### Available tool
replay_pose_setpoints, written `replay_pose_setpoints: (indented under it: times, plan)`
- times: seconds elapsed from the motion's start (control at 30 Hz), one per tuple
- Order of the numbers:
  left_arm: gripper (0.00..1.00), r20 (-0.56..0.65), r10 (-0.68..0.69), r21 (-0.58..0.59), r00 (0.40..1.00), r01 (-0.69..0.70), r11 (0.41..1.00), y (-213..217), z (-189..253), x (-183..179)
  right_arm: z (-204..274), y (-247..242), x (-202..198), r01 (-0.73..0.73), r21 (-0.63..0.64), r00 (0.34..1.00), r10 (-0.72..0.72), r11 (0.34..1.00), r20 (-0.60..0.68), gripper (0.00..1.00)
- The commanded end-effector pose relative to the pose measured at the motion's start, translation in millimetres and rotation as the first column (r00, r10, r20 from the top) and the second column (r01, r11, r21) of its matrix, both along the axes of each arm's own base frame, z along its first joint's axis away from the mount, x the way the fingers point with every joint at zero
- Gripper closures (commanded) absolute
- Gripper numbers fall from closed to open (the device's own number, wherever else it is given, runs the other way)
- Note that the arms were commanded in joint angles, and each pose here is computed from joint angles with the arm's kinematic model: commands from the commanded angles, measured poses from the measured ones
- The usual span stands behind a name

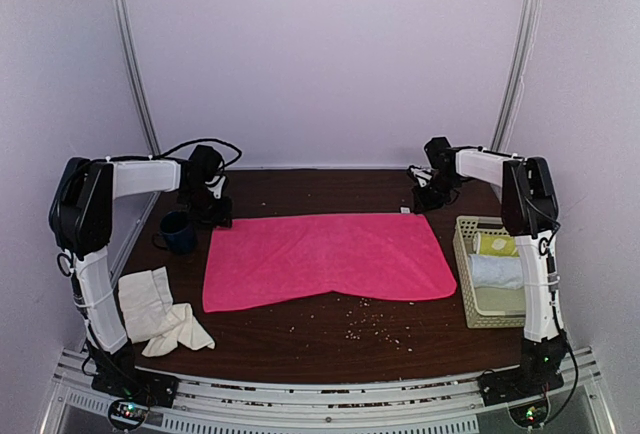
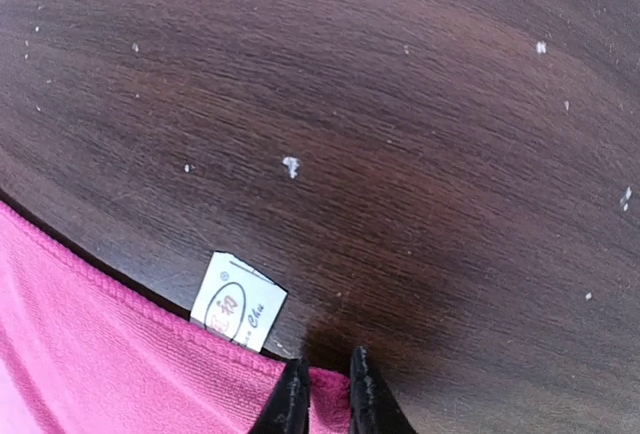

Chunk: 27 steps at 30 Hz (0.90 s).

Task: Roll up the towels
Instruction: Fold the towel at the center of the board.

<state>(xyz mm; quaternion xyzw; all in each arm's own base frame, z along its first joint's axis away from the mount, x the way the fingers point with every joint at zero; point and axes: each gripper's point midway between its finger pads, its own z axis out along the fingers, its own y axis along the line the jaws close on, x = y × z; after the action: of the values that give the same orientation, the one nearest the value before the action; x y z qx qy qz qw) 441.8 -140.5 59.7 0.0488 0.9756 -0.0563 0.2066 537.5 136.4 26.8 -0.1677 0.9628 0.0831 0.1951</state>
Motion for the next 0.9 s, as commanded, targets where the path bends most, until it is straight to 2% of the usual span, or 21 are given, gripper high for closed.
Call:
replay_pose_setpoints:
  times: [0.0, 0.13, 0.3, 0.43, 0.63, 0.87]
  plan:
    - [0.55, 0.015, 0.009, -0.012, 1.0, -0.009, 1.0, 0, -2, 5, -16, 14, -23, -0.04, 0.052, 0.994, 0.045, 0.998, -0.097, 0.91]
    - [0.55, 0.02, 0.024, 0.009, 1.0, -0.025, 1.0, 5, -4, 4, 2, 21, -13, -0.065, 0.082, 0.996, 0.069, 0.995, -0.049, 1.0]
    - [0.55, 0.039, 0.058, 0.025, 0.998, -0.059, 0.998, 11, -5, 5, 26, 26, 3, -0.085, 0.104, 0.996, 0.081, 0.991, 0.048, 1.0]
    - [0.5, 0.061, 0.091, 0.027, 0.994, -0.093, 0.995, 17, -1, 8, 34, 26, 11, -0.081, 0.099, 0.994, 0.073, 0.992, 0.086, 1.0]
    - [0.46, 0.073, 0.133, -0.045, 0.988, -0.13, 0.99, 25, -3, 14, 28, 13, 14, -0.051, 0.03, 0.994, 0.048, 0.998, 0.094, 1.0]
    - [0.49, 0.073, 0.139, -0.059, 0.988, -0.134, 0.989, 26, -10, 32, 21, 12, 15, -0.05, 0.016, 0.995, 0.048, 0.999, 0.088, 1.0]
